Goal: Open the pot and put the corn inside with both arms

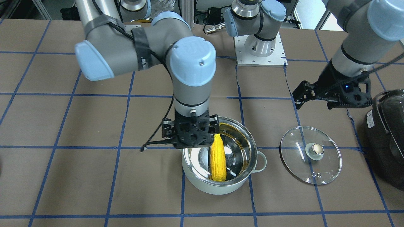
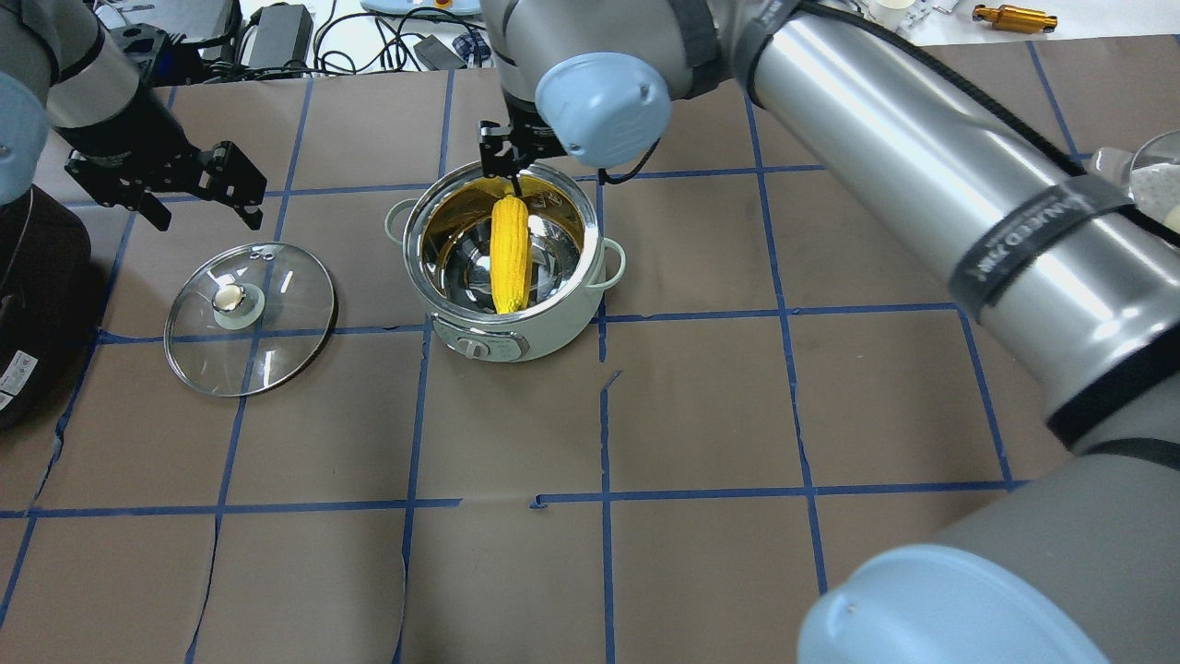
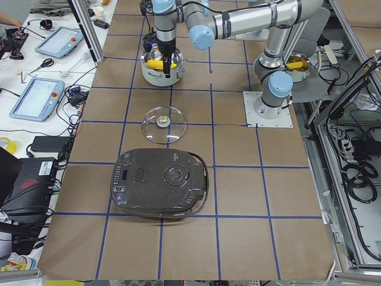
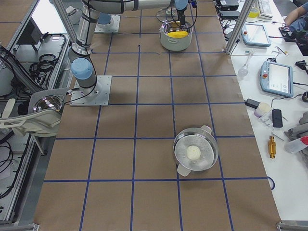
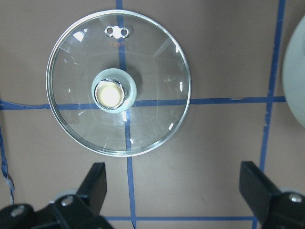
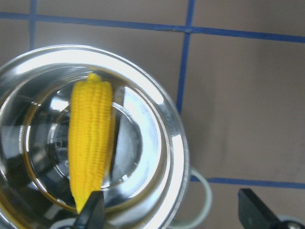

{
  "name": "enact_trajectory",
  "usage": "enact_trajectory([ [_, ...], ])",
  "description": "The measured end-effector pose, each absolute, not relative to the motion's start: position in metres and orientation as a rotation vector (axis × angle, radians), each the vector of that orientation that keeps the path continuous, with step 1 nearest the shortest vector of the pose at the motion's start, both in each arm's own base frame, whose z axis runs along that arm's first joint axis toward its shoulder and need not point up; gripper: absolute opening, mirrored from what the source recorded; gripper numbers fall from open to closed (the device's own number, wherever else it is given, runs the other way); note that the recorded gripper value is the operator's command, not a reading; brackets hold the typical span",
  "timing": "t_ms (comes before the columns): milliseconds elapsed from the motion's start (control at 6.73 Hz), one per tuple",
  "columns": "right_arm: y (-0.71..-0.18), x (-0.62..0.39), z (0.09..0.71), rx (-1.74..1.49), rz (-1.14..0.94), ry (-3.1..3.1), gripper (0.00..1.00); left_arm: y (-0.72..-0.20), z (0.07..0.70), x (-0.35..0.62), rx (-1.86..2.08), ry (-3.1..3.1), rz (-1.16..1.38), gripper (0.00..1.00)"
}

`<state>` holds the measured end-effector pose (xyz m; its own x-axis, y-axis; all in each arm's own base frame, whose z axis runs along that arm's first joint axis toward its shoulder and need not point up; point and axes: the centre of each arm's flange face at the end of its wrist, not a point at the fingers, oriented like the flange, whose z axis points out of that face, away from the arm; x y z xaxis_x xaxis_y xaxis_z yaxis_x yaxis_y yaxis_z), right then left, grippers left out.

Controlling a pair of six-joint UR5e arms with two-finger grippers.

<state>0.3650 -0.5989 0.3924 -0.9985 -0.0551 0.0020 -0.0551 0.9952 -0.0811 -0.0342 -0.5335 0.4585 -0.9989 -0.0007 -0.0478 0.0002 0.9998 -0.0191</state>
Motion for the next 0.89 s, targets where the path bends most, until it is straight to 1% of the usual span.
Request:
enact_trajectory([
  [149, -0.593, 0.306, 0.41, 0.007, -0.127, 3.14, 1.0, -0.52, 0.477, -0.066, -0.002, 3.094, -0.047, 1.0],
  [446, -0.555, 0.203, 0.435, 0.006, -0.038, 3.17, 1.0, -0.49, 0.514, -0.11, 0.041, 3.094, -0.089, 1.0],
  [743, -0.509, 0.146, 0.452, 0.022, 0.044, 3.174, 1.0, -0.48, 0.529, -0.138, 0.098, 3.094, -0.103, 1.0],
  [892, -0.495, 0.135, 0.461, 0.037, 0.039, 3.173, 1.0, -0.479, 0.53, -0.144, 0.108, 3.102, -0.108, 1.0],
])
